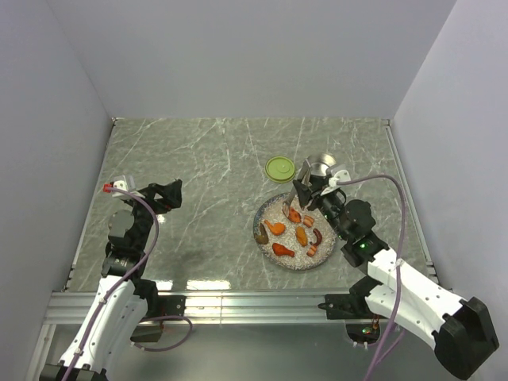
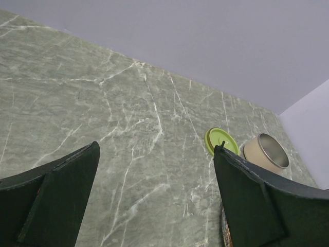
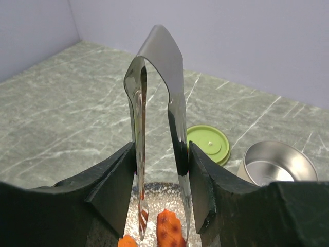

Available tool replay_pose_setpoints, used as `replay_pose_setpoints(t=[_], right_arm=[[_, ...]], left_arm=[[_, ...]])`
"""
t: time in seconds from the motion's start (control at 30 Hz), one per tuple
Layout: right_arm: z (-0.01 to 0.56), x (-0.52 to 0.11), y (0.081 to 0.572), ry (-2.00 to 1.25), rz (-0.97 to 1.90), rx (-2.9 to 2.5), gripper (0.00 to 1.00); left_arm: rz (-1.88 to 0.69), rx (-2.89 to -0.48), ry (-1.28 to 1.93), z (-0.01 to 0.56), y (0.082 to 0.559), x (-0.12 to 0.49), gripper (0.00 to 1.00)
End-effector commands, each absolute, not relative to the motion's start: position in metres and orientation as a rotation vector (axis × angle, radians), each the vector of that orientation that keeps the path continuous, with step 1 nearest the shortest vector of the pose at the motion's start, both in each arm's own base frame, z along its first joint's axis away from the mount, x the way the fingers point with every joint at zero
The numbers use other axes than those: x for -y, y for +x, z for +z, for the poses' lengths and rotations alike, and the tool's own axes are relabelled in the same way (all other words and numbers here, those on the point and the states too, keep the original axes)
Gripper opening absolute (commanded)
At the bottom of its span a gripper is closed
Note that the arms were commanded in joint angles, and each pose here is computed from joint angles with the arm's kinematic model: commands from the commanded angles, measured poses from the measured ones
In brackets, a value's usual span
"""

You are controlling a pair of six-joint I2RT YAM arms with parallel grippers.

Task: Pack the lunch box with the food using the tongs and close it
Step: Pick up the food using the clamp

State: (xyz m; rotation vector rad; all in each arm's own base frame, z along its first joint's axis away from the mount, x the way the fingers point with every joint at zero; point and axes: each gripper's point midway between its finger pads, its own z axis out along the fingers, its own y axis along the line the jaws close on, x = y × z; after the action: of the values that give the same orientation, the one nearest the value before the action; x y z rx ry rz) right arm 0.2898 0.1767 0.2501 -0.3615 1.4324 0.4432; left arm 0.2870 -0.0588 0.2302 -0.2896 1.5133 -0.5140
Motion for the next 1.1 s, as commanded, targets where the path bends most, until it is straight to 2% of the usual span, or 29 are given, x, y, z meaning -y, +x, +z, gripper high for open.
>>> replay_pose_setpoints(t=[0.0,0.77,1.07], right_arm=[[0.263,-0.183,0.292,-0.369,0.455,-1.363,0.52],[0.22,-0.187,0.303,-0.396,0.41,-1.415,0.51],[0.216,-0.184,0.301,-0.388,0.408,-1.435,0.3]], left_arm=[[-0.522,-1.474,-0.273,0.239,0.286,0.059,0.99],[-0.523,-1.459,-0.269,0.241,0.284,0.059,0.99],[-0.521,-1.461,-0.274,0.241,0.284,0.058,0.99]])
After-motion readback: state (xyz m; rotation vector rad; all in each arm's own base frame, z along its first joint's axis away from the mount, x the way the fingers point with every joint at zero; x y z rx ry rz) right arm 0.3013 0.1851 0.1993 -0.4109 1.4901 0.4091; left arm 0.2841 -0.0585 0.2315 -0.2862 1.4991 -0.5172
